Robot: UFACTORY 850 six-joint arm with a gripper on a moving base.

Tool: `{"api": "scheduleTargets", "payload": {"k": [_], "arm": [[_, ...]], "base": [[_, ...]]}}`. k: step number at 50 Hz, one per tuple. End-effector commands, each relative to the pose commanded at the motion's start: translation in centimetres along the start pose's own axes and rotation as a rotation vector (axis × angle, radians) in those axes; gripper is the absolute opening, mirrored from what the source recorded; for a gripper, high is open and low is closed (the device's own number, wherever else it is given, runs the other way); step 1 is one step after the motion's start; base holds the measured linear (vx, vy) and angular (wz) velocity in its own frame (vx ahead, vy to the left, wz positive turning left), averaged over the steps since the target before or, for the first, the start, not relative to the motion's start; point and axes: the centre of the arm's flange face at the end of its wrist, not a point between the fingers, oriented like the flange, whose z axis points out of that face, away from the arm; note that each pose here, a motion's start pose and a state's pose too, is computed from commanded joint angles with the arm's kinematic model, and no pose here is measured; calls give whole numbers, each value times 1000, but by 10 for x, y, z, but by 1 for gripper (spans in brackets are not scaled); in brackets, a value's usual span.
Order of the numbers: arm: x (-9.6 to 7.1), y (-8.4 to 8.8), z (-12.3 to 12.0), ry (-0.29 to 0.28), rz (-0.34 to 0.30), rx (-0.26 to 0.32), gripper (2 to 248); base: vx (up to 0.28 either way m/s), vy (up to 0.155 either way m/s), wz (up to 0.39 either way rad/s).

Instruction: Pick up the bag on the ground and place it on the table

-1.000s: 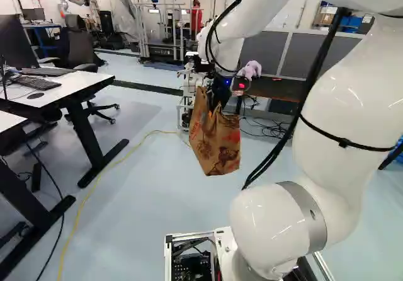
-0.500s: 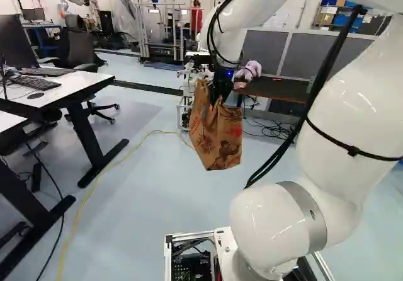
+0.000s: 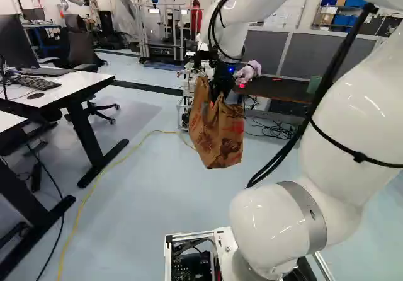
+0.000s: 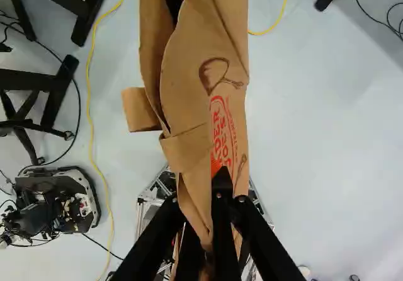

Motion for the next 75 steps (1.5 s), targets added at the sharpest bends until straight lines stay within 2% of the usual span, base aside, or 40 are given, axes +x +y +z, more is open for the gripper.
{"api": "scheduleTargets", "payload": {"k": [75], "arm": [[0,0,0,0,0,0,21]], "base": [[1,-6,-33]]}}
